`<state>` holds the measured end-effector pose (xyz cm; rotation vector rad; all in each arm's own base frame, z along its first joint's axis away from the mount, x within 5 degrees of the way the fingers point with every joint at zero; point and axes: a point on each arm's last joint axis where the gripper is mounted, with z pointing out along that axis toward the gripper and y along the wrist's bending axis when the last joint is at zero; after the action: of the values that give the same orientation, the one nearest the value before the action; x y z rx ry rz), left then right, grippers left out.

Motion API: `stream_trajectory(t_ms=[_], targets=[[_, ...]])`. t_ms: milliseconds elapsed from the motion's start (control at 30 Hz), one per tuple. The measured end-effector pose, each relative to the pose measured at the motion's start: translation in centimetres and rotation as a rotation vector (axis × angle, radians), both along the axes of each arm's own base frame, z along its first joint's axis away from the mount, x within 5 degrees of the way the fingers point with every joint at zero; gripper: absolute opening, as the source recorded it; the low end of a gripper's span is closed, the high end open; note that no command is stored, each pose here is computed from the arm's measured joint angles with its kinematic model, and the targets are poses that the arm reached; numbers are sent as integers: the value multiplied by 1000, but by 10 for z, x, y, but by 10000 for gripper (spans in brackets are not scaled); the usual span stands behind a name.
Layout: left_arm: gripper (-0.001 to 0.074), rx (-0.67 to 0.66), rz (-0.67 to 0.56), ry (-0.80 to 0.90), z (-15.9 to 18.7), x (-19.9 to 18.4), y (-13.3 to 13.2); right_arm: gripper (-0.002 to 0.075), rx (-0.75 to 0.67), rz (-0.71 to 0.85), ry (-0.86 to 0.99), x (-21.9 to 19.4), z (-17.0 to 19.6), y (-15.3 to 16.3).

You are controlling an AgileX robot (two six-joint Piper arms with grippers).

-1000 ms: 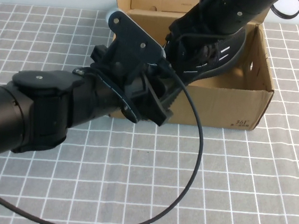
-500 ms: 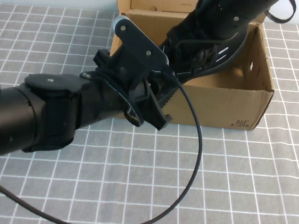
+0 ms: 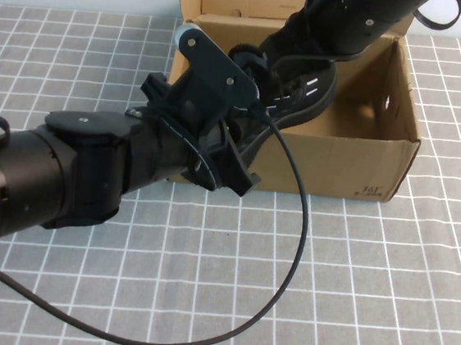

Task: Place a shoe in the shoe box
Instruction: Hand over the shoe, then adjust the shoe

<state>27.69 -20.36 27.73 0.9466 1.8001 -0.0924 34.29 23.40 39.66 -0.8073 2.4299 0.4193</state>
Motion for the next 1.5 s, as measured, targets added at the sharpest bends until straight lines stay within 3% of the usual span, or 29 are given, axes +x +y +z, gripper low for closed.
stream_trajectory(t_ms=[200, 367, 467, 567, 700, 1000, 1167, 1500], targets=[[20, 18, -4, -10, 0, 0, 0, 219, -19, -9, -16, 0, 2, -3], [20, 34, -14, -20, 0, 0, 0, 230, -54, -27, -59, -2, 10, -10], [20, 60, -34, -56, 5, 2, -1, 181, -51, -46, -101, -11, 25, -18], [20, 77, -54, -111, 18, 6, -3, 67, -51, -60, -153, -22, 43, -28], [20, 11, -95, -176, 43, 16, -3, 1, -29, -68, -205, -37, 64, -39], [20, -190, -175, -246, 90, 45, 22, -15, -48, -137, -192, -74, 70, -68], [20, -264, -284, -137, 95, 57, 32, -16, -79, -224, -136, -101, 55, -90], [20, -108, -443, -5, 90, 91, 25, -16, -102, -323, -47, -156, 22, -128]])
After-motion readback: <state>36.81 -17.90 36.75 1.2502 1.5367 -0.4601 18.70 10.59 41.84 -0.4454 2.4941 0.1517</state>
